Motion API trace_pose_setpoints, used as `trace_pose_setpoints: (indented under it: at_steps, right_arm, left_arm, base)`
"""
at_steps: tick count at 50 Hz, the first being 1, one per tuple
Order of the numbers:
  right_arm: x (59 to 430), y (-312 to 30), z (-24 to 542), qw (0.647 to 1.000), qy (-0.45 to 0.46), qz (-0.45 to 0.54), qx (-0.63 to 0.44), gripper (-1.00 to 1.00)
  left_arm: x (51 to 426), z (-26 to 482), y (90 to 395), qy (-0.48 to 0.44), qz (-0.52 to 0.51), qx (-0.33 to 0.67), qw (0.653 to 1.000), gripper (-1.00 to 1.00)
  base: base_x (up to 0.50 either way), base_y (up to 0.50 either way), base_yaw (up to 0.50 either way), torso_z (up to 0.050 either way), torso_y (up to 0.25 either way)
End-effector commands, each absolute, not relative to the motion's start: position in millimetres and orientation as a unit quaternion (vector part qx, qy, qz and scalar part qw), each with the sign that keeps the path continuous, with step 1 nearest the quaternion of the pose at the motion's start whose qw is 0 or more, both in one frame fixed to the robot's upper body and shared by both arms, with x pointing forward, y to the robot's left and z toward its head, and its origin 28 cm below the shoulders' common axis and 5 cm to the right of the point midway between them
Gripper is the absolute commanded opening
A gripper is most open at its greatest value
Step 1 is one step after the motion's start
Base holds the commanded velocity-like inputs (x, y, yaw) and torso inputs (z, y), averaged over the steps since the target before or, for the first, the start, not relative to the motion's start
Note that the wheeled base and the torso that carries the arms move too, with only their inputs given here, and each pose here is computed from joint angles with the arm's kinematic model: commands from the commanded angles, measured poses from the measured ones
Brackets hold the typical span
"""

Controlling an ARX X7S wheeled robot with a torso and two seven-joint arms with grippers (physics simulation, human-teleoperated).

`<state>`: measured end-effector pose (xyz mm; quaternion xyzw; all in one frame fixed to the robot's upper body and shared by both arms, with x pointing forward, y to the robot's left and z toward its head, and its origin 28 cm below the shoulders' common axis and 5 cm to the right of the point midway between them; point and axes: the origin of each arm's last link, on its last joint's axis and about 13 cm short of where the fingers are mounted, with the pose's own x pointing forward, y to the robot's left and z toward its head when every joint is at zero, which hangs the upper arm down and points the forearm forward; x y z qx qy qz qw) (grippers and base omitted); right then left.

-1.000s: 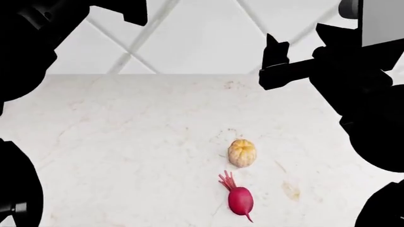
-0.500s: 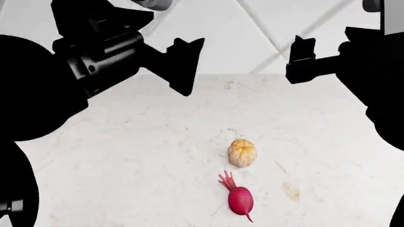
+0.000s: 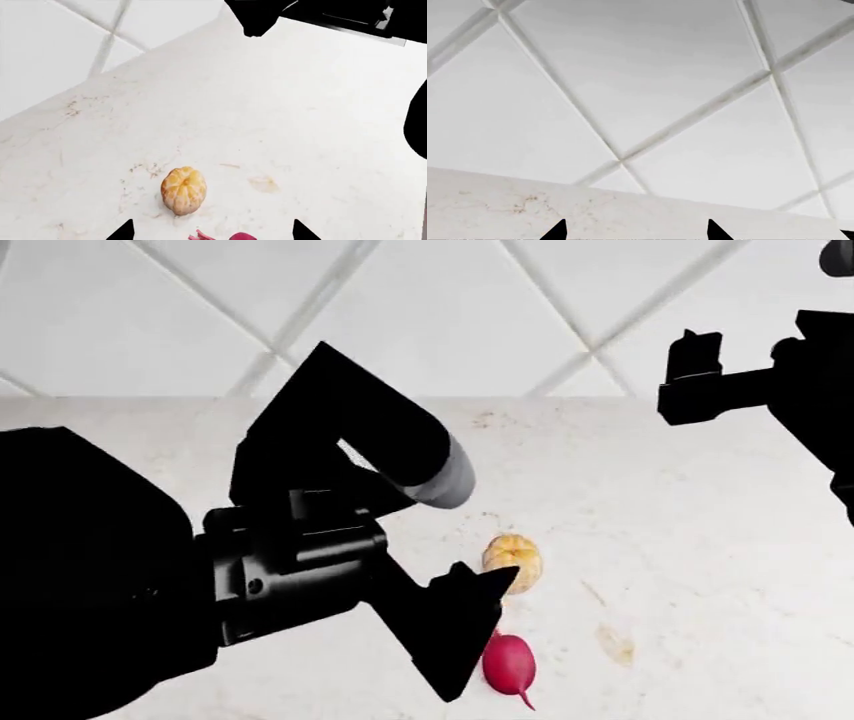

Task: Pick the beet, tangerine from the counter and place them in the cabinet. Then close the cabinet.

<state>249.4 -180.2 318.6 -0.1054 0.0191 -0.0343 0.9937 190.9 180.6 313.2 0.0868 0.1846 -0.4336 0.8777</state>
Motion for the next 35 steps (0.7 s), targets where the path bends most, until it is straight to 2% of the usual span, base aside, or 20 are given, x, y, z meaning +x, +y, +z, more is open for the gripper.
trace_pose_setpoints:
  at_steps: [1,35]
  right_arm:
    - [245,-184,323,0.993,0.021,-0.042,-0.111,1.0]
    - [243,-188,317,0.993,0.026,-0.041,-0.109,1.0]
  left_arm:
    - [197,315,173,0.268,-0.467,0.077,0.839,1.0]
    - [225,260,149,0.327,-0.451,0.074,0.827,1.0]
  base:
    - [0.0,0.0,0.0,0.0,0.0]
    - [0.0,0.0,0.0,0.0,0.0]
